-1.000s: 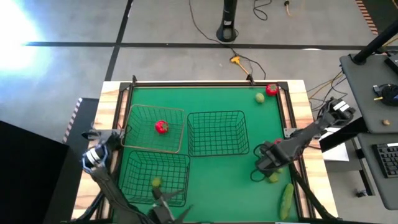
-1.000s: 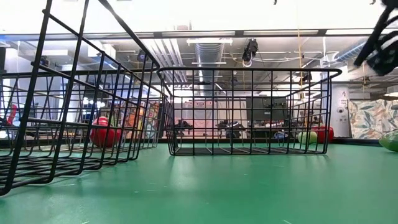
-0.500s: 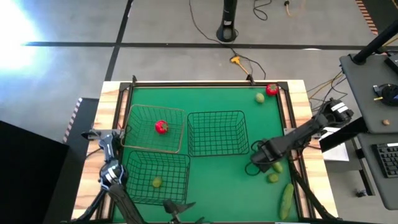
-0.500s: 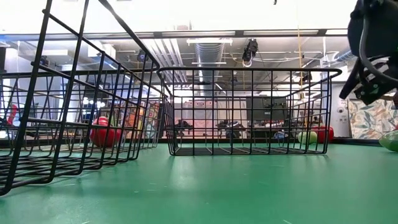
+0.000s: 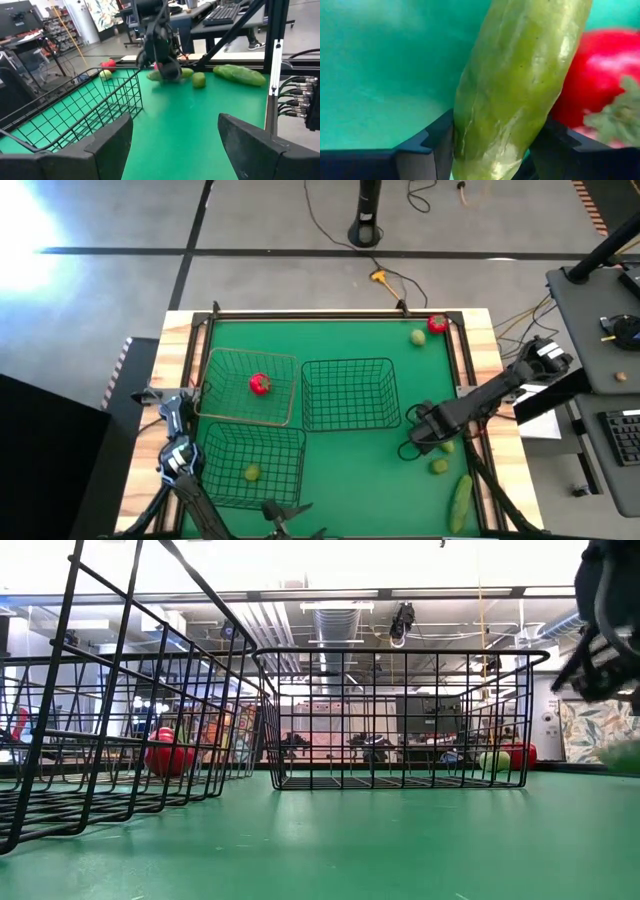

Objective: Sort produce into baskets
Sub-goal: Put the top cucumber into the top black wire basket

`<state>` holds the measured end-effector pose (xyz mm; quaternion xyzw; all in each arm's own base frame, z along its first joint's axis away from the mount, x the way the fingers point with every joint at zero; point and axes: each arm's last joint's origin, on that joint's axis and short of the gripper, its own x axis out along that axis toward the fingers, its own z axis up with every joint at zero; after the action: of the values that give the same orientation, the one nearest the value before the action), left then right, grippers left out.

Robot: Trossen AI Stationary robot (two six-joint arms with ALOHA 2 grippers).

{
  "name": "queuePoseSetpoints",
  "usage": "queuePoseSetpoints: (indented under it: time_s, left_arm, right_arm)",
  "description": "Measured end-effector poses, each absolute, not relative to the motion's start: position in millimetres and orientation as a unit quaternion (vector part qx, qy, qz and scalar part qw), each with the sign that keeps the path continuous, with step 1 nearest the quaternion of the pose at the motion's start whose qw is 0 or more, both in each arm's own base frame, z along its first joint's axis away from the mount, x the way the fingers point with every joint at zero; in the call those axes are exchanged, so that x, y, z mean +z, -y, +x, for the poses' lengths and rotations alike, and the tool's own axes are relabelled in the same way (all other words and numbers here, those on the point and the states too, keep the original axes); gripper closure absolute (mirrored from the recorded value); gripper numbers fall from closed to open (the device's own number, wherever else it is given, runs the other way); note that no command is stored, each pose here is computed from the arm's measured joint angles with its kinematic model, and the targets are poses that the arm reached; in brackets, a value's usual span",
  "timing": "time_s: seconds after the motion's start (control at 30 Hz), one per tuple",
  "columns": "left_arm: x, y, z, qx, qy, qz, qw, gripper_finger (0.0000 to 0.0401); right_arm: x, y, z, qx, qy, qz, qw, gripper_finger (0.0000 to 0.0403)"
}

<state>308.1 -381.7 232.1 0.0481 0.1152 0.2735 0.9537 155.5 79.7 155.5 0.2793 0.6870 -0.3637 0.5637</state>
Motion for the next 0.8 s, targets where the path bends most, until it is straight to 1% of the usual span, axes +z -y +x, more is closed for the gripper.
queuePoseSetpoints:
  time_s: [0.13,0.3,0.4,0.5,0.57,0.63,0.73,0.8]
  left_arm:
    - [234.1,377.6,311.8,0.279,-0.115,0.046,0.952,0.0127]
    - [234.2,372.6,315.7,0.288,-0.111,0.029,0.951,0.0127]
    - [233.9,368.7,317.8,0.295,-0.110,0.023,0.949,0.0127]
    - [234.3,364.7,320.2,0.301,-0.109,0.018,0.947,0.0127]
    - [235.3,361.6,321.2,0.305,-0.109,0.015,0.946,0.0127]
    - [237.7,358.2,322.0,0.309,-0.109,0.014,0.945,0.0127]
    - [240.4,353.3,324.3,0.316,-0.106,0.005,0.943,0.0127]
    - [240.2,351.3,325.3,0.320,-0.105,-0.004,0.942,0.0127]
  right_arm:
    - [186.5,-78.8,156.5,-0.365,-0.669,0.277,0.586,0.0207]
    - [242.6,-74.6,157.0,-0.375,-0.612,0.276,0.639,0.0207]
    - [277.9,-71.6,160.6,-0.380,-0.544,0.275,0.696,0.0207]
    - [304.6,-72.3,174.5,-0.362,-0.452,0.248,0.777,0.0207]
    - [315.6,-73.3,189.4,-0.335,-0.410,0.210,0.822,0.0207]
    - [319.7,-74.1,209.7,-0.291,-0.394,0.173,0.855,0.0208]
    - [314.6,-71.5,244.6,-0.219,-0.394,0.136,0.882,0.0207]
    - [306.3,-66.3,267.0,-0.183,-0.398,0.118,0.891,0.0207]
